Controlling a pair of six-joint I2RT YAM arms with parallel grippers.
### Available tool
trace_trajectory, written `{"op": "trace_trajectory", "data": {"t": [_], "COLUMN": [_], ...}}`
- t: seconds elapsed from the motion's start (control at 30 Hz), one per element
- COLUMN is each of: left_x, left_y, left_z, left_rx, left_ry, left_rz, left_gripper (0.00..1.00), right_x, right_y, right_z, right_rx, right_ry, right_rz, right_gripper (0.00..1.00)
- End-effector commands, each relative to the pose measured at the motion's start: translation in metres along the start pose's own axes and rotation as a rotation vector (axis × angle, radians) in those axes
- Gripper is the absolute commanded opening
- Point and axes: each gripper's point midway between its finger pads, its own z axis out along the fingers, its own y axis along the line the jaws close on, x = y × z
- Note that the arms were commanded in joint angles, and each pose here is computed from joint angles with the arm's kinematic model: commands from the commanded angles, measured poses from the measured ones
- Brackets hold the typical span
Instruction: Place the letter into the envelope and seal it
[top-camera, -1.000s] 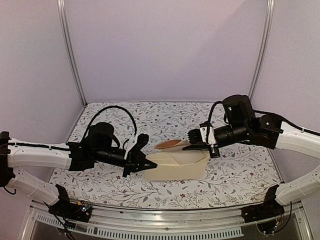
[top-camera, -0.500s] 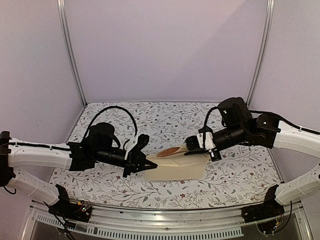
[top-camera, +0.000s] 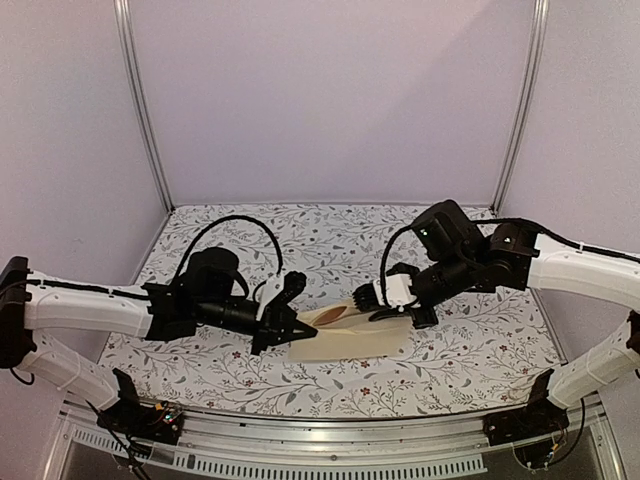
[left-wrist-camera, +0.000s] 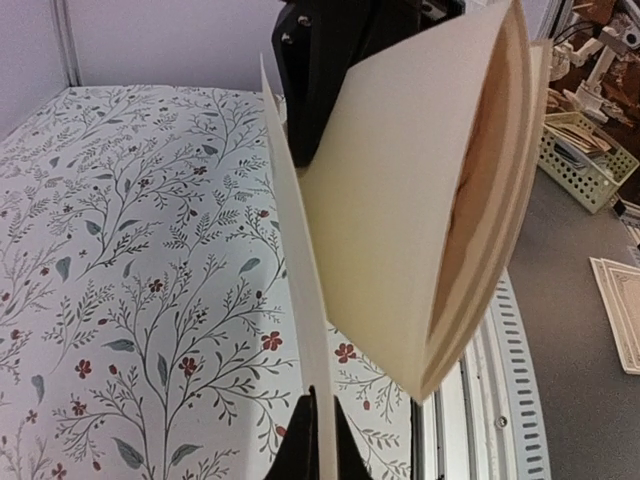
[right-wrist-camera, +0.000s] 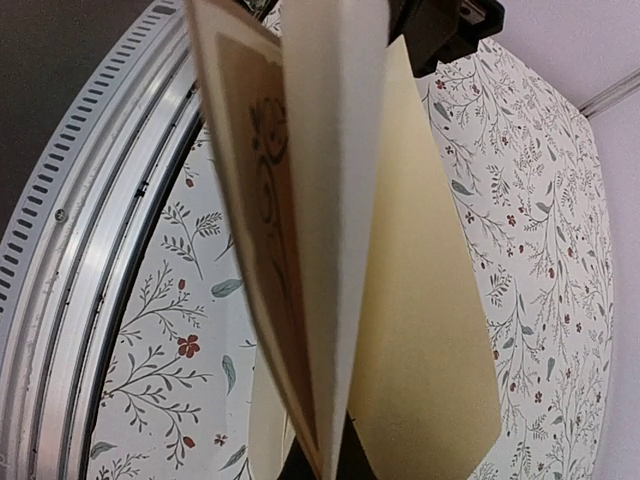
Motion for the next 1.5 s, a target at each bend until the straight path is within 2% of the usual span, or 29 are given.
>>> {"op": "trace_trajectory", "data": {"t": [0.0, 0.23, 0.63, 0.8, 0.97, 1.1, 1.2, 1.47], "left_x": [-0.006, -0.005, -0.008, -0.009, -0.009, -0.007, -0.007, -0.006], "left_y": [0.008, 0.009, 0.007, 0.007, 0.01, 0.012, 0.013, 0.016], "left_z": [0.001, 0.001, -0.002, -0.003, -0.002, -0.002, -0.002, -0.001], "left_rx": [-0.018, -0.021, -0.019, -0.024, -0.039, -0.051, -0.054, -0.068], "left_ry": [0.002, 0.003, -0.007, -0.013, -0.01, -0.004, -0.003, -0.001], "left_rz": [0.007, 0.006, 0.011, 0.013, 0.007, 0.003, 0.003, 0.0], "left_gripper": [0.0, 0.0, 0.0, 0.0, 0.0, 0.0, 0.0, 0.0], "right_x": [0.01, 0.024, 0.027, 0.033, 0.019, -0.009, -0.025, -0.055], "right_y": [0.0, -0.005, -0.01, -0.011, -0.021, -0.03, -0.032, -0.028], "right_z": [0.002, 0.011, 0.021, 0.028, 0.02, -0.006, -0.023, -0.068], "right_rx": [-0.003, 0.001, 0.019, 0.018, 0.055, 0.112, 0.134, 0.201], "right_ry": [0.098, 0.179, 0.193, 0.217, 0.169, 0.063, -0.008, -0.168], "right_rz": [0.012, 0.05, 0.193, 0.272, 0.281, 0.255, 0.229, 0.169], "right_gripper": [0.0, 0.0, 0.01, 0.1, 0.32, 0.48, 0.52, 0.55]}}
